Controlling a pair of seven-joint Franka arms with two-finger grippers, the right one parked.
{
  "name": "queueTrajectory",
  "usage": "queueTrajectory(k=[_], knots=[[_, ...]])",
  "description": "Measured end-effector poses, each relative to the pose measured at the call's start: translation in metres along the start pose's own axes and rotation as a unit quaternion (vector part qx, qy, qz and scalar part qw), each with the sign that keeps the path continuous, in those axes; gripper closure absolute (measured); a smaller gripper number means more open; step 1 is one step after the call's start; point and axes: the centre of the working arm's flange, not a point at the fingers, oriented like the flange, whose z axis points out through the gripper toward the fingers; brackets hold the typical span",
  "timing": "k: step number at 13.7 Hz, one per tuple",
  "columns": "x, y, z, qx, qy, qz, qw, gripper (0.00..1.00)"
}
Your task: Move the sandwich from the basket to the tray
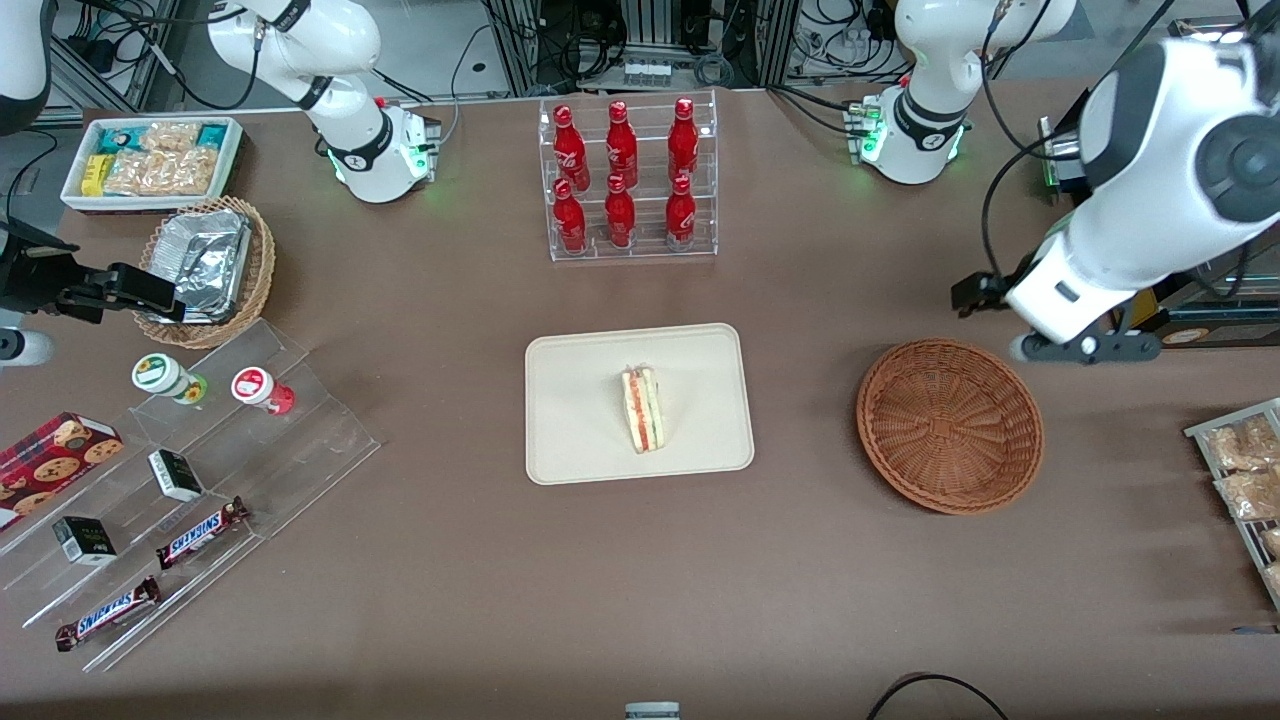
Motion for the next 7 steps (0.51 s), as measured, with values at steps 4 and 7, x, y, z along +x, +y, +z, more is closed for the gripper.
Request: queueTrajectory(k=[4,7], knots=[[-0.021,-0.031,-0.024,-0.003,-0.002,-0.006,1.0000,0.00],[-0.025,-0.039,-0.033,-0.004,-0.001,-0.013,0.9999,0.00]])
